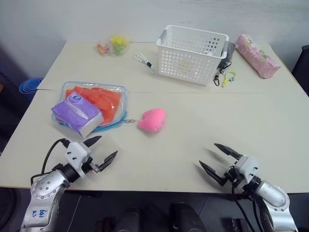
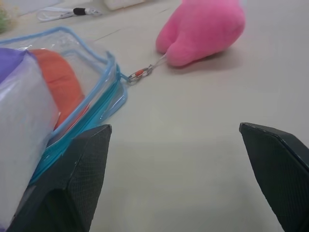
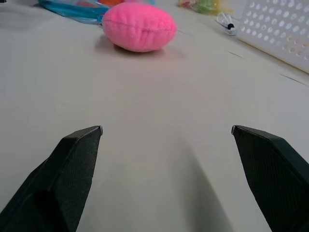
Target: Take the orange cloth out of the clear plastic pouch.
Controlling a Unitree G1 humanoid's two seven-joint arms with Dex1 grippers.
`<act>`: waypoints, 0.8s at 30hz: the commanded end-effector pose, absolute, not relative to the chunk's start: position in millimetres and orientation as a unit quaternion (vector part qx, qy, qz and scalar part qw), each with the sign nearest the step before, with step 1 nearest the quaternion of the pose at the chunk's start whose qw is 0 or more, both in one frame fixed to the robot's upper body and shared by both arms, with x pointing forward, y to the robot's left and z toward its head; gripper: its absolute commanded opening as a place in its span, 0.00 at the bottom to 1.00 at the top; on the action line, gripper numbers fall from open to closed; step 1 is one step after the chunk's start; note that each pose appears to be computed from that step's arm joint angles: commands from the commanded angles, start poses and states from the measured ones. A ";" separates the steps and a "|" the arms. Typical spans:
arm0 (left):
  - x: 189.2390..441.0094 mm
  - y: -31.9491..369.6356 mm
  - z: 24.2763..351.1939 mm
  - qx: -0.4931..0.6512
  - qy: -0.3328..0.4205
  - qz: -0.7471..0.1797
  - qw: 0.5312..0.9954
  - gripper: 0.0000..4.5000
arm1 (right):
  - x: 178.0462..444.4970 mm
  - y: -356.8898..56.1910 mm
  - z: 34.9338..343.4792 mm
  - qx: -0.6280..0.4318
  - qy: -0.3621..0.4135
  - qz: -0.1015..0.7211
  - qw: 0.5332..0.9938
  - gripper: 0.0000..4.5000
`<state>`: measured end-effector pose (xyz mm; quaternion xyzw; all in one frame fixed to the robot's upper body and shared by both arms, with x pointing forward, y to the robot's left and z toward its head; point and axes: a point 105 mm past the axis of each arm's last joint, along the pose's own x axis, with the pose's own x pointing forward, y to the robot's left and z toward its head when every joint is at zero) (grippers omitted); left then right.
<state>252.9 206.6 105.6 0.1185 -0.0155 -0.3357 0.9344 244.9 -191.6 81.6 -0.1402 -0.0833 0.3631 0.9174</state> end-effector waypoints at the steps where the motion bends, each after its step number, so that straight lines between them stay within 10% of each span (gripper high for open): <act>1: 246.6 213.0 119.2 0.113 -0.032 -0.343 0.932 0.99 | 246.0 -187.4 90.8 -0.142 -0.100 0.382 0.908 1.00; 16: 202.4 319.5 113.1 -0.108 -0.013 -0.021 0.994 0.99 | 245.0 -130.3 154.8 -0.075 -0.235 0.465 0.850 1.00; 24: 254.1 323.9 147.5 -0.112 -0.018 -0.019 0.993 0.99 | 246.6 -135.6 149.4 -0.104 -0.217 0.456 0.857 1.00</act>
